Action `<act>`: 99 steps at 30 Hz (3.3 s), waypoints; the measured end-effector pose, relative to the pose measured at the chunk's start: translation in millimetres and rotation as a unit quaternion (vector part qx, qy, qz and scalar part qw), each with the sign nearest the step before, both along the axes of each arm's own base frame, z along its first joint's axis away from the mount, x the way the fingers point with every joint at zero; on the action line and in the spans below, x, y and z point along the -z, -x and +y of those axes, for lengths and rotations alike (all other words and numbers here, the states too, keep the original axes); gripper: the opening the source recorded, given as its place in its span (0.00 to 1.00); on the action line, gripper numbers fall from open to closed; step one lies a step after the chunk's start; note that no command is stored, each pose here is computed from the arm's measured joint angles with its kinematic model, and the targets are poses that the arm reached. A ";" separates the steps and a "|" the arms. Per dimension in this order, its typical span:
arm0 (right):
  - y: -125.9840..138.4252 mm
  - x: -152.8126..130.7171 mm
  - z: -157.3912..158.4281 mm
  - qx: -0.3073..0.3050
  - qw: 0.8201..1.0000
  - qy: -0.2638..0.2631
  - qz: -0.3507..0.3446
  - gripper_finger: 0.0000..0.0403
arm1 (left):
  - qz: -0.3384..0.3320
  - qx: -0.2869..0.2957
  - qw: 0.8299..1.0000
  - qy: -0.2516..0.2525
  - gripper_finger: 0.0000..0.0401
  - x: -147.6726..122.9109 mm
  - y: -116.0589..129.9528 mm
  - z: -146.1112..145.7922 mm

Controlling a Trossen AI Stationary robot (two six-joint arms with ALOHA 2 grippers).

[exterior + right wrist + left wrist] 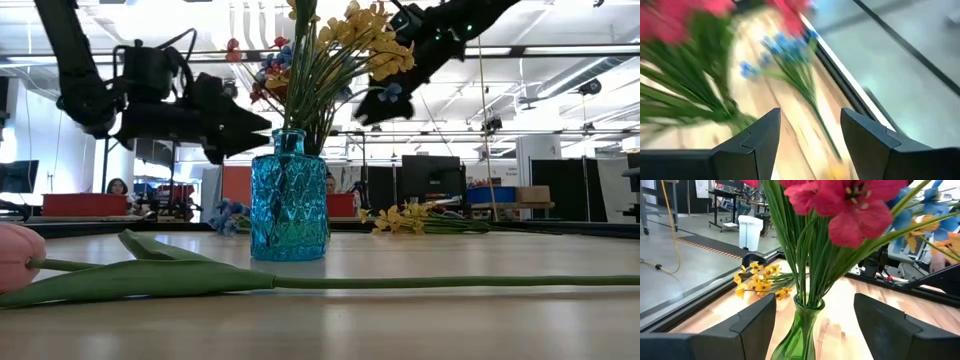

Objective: Sort flowers into vase by color
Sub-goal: Put the yellow flowers into the blue vase

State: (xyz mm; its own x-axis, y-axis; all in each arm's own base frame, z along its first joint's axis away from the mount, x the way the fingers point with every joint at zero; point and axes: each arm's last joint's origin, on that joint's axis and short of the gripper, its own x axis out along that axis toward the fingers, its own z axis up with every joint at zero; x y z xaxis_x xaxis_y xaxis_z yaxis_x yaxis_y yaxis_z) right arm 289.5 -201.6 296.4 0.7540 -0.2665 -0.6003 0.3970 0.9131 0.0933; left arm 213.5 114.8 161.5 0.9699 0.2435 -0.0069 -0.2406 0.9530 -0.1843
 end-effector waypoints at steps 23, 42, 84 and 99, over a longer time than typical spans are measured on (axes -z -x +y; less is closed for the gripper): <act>44.2 52.1 -1.6 0.165 0.932 -0.140 0.290 0.74 | 0.072 -0.004 0.997 0.015 0.63 -20.4 35.3 -19.8; 53.9 133.8 -23.4 0.154 0.869 -0.138 0.450 0.81 | 0.089 -0.004 0.996 0.023 0.63 -23.7 42.9 -24.2; 100.3 81.7 -15.6 0.275 0.926 -0.132 0.223 0.05 | 0.012 -0.003 1.000 0.019 0.63 -46.6 49.9 -29.3; 121.1 -38.8 64.2 0.207 0.972 0.059 -0.089 0.04 | -0.157 0.120 0.977 -0.078 0.63 -92.8 61.4 -64.1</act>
State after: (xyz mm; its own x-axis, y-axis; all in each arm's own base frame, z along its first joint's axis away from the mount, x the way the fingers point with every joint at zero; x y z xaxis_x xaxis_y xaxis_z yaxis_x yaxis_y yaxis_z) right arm 168.4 -137.4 335.1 0.6569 -0.6286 -0.4163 0.7198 0.6871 0.0983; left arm 152.1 50.7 254.3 0.9473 -0.0169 0.3200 0.0385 0.9974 -0.0612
